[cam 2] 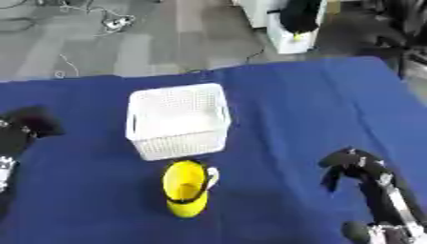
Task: Pick up objects on the table and place them in the box.
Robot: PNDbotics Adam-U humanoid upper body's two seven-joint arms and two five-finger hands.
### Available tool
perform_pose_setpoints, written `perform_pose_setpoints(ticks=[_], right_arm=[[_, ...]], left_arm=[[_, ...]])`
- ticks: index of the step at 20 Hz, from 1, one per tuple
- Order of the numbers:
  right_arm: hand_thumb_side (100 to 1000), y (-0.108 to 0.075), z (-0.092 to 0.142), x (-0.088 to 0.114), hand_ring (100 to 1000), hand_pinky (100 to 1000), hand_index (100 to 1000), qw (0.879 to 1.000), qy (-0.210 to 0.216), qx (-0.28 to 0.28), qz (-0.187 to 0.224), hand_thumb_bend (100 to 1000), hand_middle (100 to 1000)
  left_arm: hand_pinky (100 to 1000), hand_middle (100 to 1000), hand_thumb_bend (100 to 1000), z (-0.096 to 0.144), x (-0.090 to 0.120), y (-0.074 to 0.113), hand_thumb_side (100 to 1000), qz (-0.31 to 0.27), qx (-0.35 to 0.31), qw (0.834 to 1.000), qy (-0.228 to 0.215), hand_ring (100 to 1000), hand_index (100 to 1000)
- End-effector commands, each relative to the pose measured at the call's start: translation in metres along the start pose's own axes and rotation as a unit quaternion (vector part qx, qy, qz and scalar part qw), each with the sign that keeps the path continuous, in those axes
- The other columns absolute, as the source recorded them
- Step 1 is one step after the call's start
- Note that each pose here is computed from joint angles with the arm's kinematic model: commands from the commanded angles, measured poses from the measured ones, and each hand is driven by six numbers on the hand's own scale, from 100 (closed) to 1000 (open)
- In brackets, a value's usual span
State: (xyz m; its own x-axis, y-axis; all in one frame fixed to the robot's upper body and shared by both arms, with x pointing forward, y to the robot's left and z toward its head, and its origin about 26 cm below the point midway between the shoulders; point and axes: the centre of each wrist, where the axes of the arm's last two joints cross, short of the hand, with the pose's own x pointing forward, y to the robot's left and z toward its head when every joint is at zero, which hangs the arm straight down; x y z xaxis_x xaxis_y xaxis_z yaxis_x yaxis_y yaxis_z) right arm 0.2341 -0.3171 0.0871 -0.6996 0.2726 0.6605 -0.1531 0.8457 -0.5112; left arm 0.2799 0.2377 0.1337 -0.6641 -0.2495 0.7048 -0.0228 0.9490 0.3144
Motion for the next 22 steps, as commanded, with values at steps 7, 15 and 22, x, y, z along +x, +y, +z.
perform_pose_setpoints(ticks=[7, 15, 22], right_arm=[[681, -0.010, 0.003, 0.005, 470, 358, 734, 0.999, -0.020, 0.031, 0.033, 806, 617], [685, -0.025, -0.001, 0.009, 522, 407, 744, 0.991, -0.049, 0.090, 0.081, 852, 660], [694, -0.029, -0.011, 0.011, 551, 440, 738, 0.978, -0.087, 0.155, 0.108, 861, 677]], left_arm=[[697, 618, 184, -0.003, 0.006, 0.001, 839, 0.004, 0.001, 1.000, -0.014, 637, 817], [697, 619, 185, -0.004, 0.007, 0.000, 838, 0.005, -0.003, 1.000, -0.016, 638, 816], [697, 619, 184, -0.006, 0.008, 0.000, 838, 0.006, -0.008, 1.000, -0.020, 638, 816]])
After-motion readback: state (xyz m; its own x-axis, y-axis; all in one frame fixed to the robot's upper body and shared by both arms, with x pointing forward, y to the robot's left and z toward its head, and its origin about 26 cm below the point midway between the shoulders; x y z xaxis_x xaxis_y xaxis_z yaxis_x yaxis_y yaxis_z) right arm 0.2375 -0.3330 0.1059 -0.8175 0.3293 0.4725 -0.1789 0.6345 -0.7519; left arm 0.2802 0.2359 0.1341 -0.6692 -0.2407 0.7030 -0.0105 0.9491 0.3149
